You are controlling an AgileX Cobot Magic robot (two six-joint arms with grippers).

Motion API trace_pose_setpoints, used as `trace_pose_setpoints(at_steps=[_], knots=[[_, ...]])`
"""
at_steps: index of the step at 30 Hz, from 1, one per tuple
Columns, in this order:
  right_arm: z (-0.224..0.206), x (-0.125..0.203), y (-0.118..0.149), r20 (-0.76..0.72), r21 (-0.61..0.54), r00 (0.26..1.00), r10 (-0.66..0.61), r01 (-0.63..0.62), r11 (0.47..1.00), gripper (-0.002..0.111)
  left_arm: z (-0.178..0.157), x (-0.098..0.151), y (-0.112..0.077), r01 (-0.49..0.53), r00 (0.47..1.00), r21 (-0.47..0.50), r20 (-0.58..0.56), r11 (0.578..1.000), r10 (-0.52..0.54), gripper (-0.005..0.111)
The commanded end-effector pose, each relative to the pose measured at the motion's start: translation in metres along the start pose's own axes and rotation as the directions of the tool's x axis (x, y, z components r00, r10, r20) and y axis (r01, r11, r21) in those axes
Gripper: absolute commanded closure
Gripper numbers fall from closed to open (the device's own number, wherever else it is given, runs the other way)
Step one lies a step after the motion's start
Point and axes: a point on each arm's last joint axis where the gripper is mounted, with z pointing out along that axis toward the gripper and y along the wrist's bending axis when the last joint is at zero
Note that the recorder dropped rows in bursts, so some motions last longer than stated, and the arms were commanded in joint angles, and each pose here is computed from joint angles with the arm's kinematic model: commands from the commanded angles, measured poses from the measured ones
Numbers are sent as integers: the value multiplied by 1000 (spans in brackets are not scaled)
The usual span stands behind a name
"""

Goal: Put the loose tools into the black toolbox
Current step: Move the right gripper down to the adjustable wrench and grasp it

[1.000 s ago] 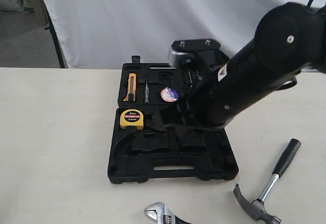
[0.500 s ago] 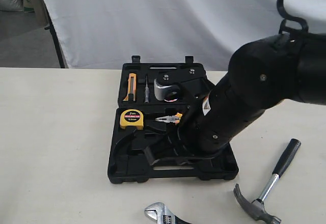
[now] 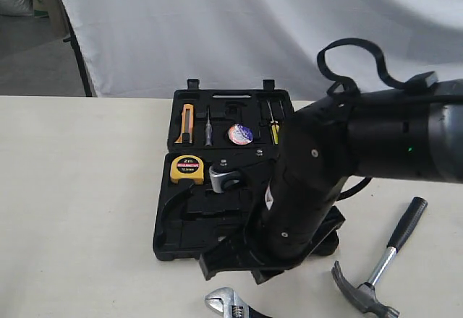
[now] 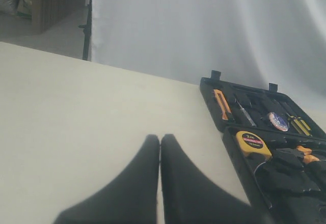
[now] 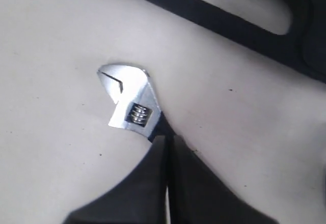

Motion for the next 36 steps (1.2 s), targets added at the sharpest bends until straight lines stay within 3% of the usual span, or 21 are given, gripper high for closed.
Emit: trace_pose_setpoints(at_steps=[1, 11, 16, 19, 23, 26, 36], knots=[[6, 4, 16, 0, -3, 999, -41, 41, 999, 108, 0, -2, 1, 1, 1000, -21, 20, 1000, 0, 106], [16, 4, 41, 73, -8, 986, -147, 148, 989, 108, 0, -2, 1, 1, 1000, -21, 20, 1000, 0, 106], [18, 2, 40, 89, 3, 983, -163, 163, 987, 108, 0, -2, 1, 1, 1000, -21, 20, 1000, 0, 106], [18, 3, 39, 79, 9, 983, -167, 167, 986, 93, 0, -2, 1, 1, 1000, -21, 20, 1000, 0, 106], [18, 3, 40, 77, -3, 985, -153, 154, 988, 58, 0, -2, 1, 1, 1000, -21, 20, 1000, 0, 106], [20, 3, 40, 75, -2, 985, -157, 158, 987, 43, 0, -2, 1, 1, 1000, -21, 20, 1000, 0, 106], [62, 6, 38, -43, 26, 974, -222, 224, 974, 39, 0, -2, 1, 1, 1000, -21, 20, 1000, 0, 106]])
